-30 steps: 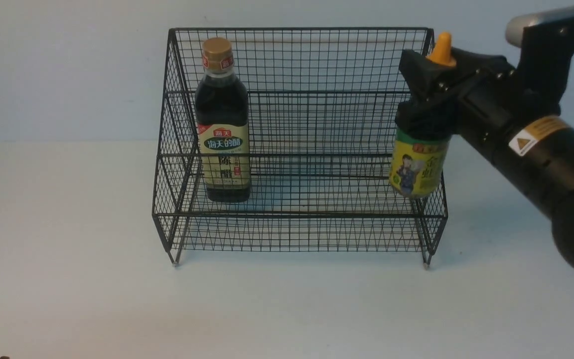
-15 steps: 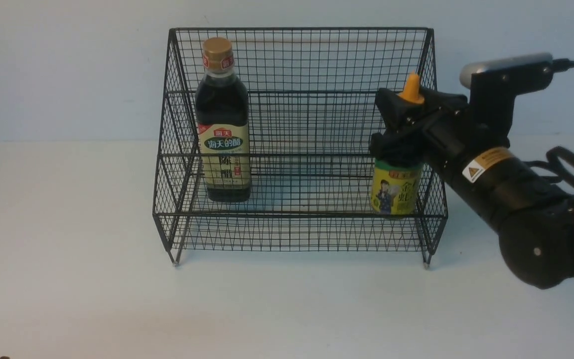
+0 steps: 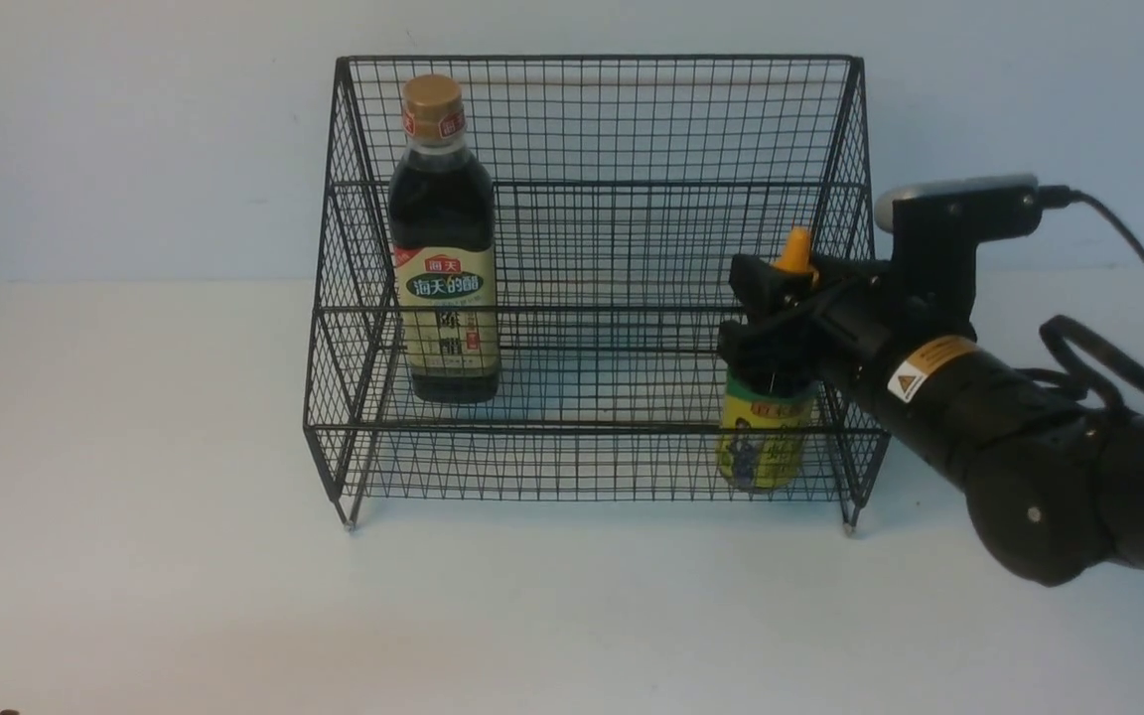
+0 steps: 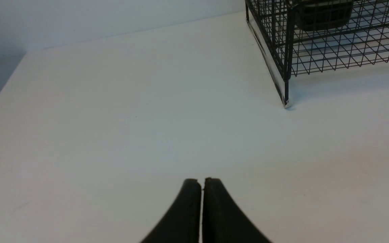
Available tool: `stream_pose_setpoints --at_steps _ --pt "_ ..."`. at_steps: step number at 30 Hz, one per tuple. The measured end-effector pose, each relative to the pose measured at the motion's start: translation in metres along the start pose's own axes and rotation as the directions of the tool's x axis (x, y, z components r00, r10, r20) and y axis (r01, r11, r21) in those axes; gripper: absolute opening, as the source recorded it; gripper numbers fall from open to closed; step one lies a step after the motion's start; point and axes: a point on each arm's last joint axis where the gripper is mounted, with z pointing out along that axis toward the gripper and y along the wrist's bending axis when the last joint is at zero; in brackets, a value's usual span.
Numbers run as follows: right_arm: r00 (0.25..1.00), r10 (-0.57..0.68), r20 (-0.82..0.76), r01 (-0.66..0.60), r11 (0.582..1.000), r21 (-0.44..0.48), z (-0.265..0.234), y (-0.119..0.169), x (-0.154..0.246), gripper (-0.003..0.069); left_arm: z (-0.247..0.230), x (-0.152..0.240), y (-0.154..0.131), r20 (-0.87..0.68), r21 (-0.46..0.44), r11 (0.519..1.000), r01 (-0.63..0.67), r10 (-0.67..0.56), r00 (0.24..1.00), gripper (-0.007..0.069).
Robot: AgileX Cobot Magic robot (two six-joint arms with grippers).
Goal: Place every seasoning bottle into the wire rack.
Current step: Use the right arm to put the condiment bottle back on the shelf
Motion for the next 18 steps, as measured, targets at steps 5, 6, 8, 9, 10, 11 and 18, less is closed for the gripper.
stream_pose_setpoints --at_steps 5,6,8,9,10,11,18 --pt "1.000 -0.005 0.000 0.005 1.000 -0.006 0.000 0.000 0.000 0.0276 0.000 0.000 0.000 0.000 0.000 1.000 0.000 0.000 1.000 -0.0005" --pt "1.000 -0.006 0.000 0.006 1.000 -0.005 0.000 0.001 0.000 0.0279 0.000 0.000 0.000 0.000 0.000 1.000 0.000 0.000 1.000 -0.0005" --pt "1.000 -0.005 0.001 0.005 1.000 -0.018 -0.002 0.004 -0.002 0.0311 0.000 0.000 0.000 0.000 0.000 1.000 0.000 0.000 1.000 -0.0005" --pt "1.000 -0.007 0.006 0.007 1.000 -0.027 -0.004 0.007 -0.007 0.0346 0.000 0.000 0.000 0.000 0.000 1.000 0.000 0.000 1.000 -0.0005" --pt "1.000 -0.010 0.005 0.010 0.999 -0.030 -0.006 0.008 -0.009 0.0367 0.000 0.000 0.000 0.000 0.000 1.000 0.000 0.000 1.000 -0.0005" --pt "1.000 -0.011 0.009 0.011 0.999 -0.033 -0.007 0.009 -0.011 0.0377 0.000 0.000 0.000 0.000 0.000 1.000 0.000 0.000 1.000 -0.0005" --pt "0.998 -0.057 0.015 0.058 0.997 -0.050 -0.029 0.014 -0.041 0.0456 0.000 0.000 0.000 0.000 0.000 1.000 0.000 0.000 1.000 -0.0005"
